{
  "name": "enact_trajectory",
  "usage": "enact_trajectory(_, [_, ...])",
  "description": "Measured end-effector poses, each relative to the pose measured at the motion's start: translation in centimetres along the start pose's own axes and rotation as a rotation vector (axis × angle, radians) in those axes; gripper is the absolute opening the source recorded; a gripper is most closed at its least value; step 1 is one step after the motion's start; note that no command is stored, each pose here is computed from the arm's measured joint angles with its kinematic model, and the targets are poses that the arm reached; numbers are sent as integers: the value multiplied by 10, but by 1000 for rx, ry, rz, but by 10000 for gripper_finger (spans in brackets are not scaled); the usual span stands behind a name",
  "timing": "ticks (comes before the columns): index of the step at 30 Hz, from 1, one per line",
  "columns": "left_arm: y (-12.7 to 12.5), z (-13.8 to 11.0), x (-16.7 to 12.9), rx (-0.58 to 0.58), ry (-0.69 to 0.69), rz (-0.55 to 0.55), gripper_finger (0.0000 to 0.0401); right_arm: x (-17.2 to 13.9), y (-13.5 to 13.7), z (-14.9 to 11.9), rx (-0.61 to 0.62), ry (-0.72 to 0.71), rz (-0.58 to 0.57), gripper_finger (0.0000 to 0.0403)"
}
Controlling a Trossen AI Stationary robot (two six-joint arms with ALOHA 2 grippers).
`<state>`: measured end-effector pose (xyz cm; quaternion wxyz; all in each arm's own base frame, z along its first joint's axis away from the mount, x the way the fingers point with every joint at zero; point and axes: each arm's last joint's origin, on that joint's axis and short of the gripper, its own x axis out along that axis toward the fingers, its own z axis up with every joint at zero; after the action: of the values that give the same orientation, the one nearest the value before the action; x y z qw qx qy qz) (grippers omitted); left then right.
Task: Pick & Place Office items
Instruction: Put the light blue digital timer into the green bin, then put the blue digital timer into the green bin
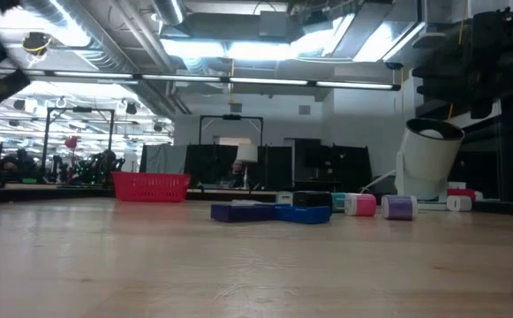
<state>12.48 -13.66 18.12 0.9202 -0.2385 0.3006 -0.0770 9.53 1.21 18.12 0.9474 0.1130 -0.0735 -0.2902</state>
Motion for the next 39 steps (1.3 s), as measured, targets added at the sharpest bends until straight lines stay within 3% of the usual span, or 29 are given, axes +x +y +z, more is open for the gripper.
enact_trajectory(7, [3,-15,-10,-94,212,110,151,0,0,0,8,-1,0,247])
enact_trajectory(15, [4,-15,-14,-154,264,157,152,0,0,0,8,-1,0,247])
enact_trajectory(21, [4,-15,-13,-189,255,165,243,0,0,0,3,0,0,247])
enact_trajectory(25, [5,-15,-13,-189,252,166,268,0,0,0,1,-1,0,247])
enact_trajectory(32, [10,-3,-8,-113,67,240,263,0,0,0,1,-1,0,247])
enact_trajectory(39, [24,41,6,-36,-260,363,264,0,0,0,1,-1,1,247])
